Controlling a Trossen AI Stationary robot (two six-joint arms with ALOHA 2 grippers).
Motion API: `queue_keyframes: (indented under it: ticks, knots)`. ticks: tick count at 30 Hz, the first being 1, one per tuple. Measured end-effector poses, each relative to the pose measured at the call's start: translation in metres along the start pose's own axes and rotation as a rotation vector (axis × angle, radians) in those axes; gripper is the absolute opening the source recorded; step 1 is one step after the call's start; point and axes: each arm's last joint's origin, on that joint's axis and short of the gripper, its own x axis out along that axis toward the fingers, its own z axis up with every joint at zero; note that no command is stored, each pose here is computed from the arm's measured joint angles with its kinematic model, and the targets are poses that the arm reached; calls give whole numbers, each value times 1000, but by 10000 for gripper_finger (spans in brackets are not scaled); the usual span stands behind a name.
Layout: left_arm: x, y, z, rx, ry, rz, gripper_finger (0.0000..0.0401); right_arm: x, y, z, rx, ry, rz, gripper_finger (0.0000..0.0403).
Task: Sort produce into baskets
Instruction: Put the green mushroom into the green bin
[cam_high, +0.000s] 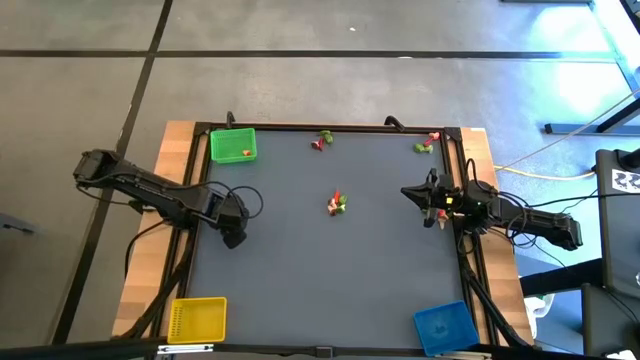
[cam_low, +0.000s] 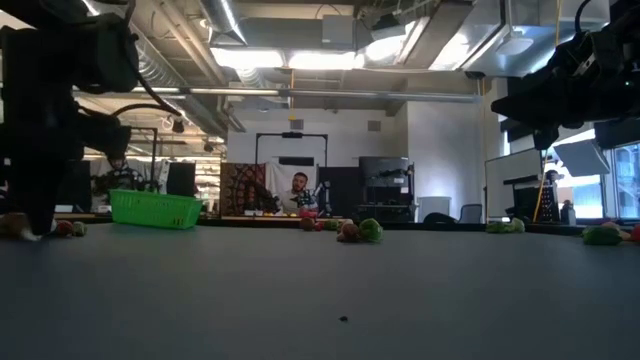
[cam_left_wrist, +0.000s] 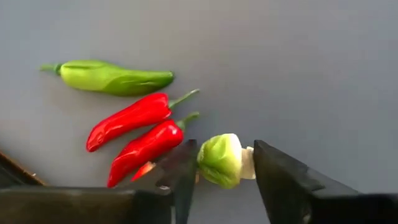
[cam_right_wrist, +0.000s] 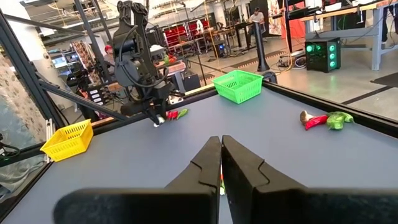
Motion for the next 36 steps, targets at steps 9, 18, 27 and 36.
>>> queue_keyframes:
  ticks: [9,18,27,36]
  knots:
    - [0,-1,1,72,-10,-11,35,0,0,0,-1,-1,-1,17]
    - [-12,-8,8,81,-42,-49,48,0,0,0,0,-7,-14,17]
    - [-49,-19,37,115,-158,-139,47,0,0,0,0,-4,-5,17]
    - [-79,-12,68,78,-328,-94,50,0,0,0,0,-4,-4,17]
